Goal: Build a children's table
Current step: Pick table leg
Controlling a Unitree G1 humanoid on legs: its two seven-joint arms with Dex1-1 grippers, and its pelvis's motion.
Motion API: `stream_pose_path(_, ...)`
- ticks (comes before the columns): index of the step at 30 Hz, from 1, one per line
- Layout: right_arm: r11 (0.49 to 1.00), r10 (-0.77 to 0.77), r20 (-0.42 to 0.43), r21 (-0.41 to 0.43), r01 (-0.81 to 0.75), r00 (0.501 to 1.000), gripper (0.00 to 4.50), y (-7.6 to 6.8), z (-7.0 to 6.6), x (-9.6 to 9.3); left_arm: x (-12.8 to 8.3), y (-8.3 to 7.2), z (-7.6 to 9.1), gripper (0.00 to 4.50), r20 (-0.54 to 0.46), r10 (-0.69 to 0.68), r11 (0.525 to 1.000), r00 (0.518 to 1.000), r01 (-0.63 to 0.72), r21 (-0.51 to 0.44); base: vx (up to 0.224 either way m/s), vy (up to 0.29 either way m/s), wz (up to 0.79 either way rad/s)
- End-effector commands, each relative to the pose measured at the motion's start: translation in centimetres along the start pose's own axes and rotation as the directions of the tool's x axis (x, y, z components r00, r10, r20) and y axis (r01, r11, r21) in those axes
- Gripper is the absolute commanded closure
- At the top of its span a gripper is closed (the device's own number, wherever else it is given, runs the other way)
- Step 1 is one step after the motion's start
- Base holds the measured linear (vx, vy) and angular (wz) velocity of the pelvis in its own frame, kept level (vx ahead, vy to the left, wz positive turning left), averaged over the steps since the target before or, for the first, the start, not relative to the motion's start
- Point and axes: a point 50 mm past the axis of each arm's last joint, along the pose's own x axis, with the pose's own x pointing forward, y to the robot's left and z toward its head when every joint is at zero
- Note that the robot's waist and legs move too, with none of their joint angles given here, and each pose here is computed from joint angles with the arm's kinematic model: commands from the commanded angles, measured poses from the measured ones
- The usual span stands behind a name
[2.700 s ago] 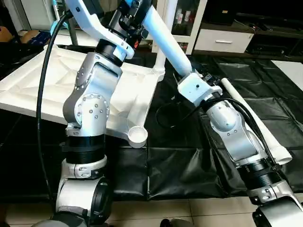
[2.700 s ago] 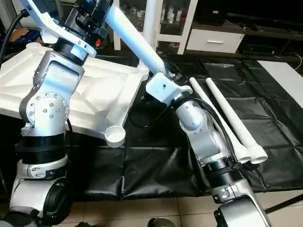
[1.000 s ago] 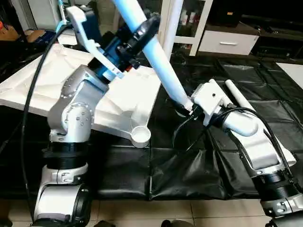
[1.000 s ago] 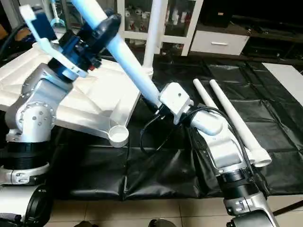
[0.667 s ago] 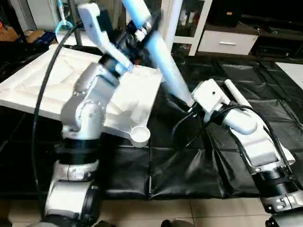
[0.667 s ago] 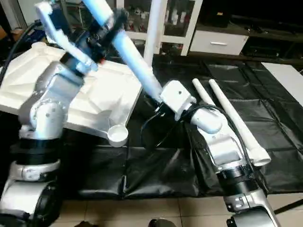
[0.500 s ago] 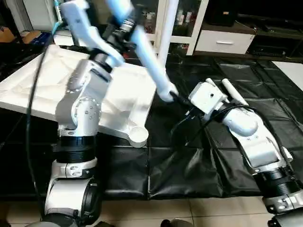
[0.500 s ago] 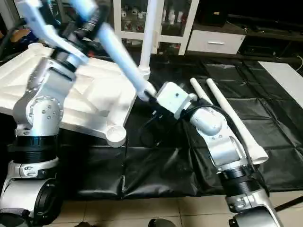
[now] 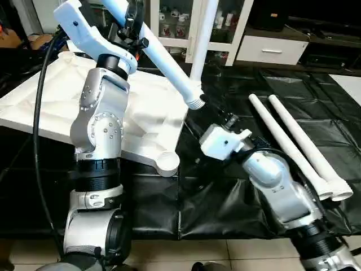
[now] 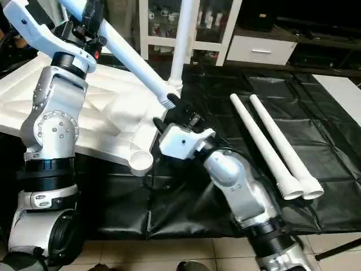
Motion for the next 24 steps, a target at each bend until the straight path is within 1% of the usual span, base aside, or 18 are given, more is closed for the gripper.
stream_pose_path(1, 0.999, -0.035, -0.026, -0.022, 0.035, 0.999, 1.42, -0.7, -0.3, 0.0, 0.5, -1.3, 0.8, 2.87, 0.028, -0.041, 0.999, 0.999, 0.041, -0.011, 0.000, 0.000, 0.00)
stream_pose_path(6, 0.996, -0.080, -0.059, -0.035, 0.078, 0.995, 1.42, -1.8, -0.7, 0.8, 0.5, -1.9, 0.5, 2.87, 0.015, -0.075, 0.997, 0.997, 0.075, -0.012, 0.000, 0.000, 0.00)
stream_pose_path(7, 0.996, -0.080, -0.059, -0.035, 0.078, 0.995, 1.42, -1.8, -0.7, 0.8, 0.5, -1.9, 0.5, 2.87, 0.015, -0.075, 0.997, 0.997, 0.075, -0.012, 0.000, 0.000, 0.00)
stream_pose_path(8, 0.996, -0.088, -0.084, -0.026, 0.086, 0.993, 1.42, -2.2, -1.1, 1.2, 0.4, -2.2, 0.4, 2.87, 0.008, -0.084, 0.996, 0.996, 0.084, -0.008, 0.000, 0.000, 0.00)
stream_pose_path(9, 0.996, -0.088, -0.090, -0.023, 0.086, 0.992, 1.42, -2.3, -1.2, 1.3, 0.4, -2.2, 0.3, 2.87, 0.007, -0.086, 0.996, 0.996, 0.086, -0.008, 0.000, 0.000, 0.00)
stream_pose_path(10, 0.997, -0.077, -0.128, -0.007, 0.077, 0.989, 1.42, -2.5, -1.7, 2.0, 0.3, -2.7, 0.1, 2.87, -0.003, -0.105, 0.994, 0.994, 0.105, -0.001, 0.000, 0.000, 0.00)
stream_pose_path(13, 0.997, -0.071, -0.144, -0.002, 0.071, 0.987, 1.42, -2.6, -1.9, 2.4, 0.3, -3.0, -0.1, 2.87, -0.008, -0.119, 0.993, 0.993, 0.119, 0.002, 0.000, 0.000, 0.00)
stream_pose_path(15, 0.998, -0.061, -0.168, 0.011, 0.064, 0.984, 1.42, -2.5, -2.2, 3.0, 0.2, -3.1, -0.2, 2.87, -0.009, -0.124, 0.992, 0.992, 0.124, -0.001, 0.000, 0.000, 0.00)
stream_pose_path(20, 0.997, -0.049, -0.196, 0.047, 0.059, 0.979, 1.42, -2.4, -2.6, 4.1, 0.1, -3.7, -0.3, 2.87, -0.023, -0.161, 0.987, 0.987, 0.162, 0.001, 0.000, 0.000, 0.00)
stream_pose_path(24, 0.997, -0.055, -0.201, 0.048, 0.066, 0.978, 1.42, -2.8, -2.6, 4.5, -0.1, -4.1, -0.4, 2.87, -0.034, -0.189, 0.982, 0.981, 0.190, 0.009, 0.000, 0.000, 0.00)
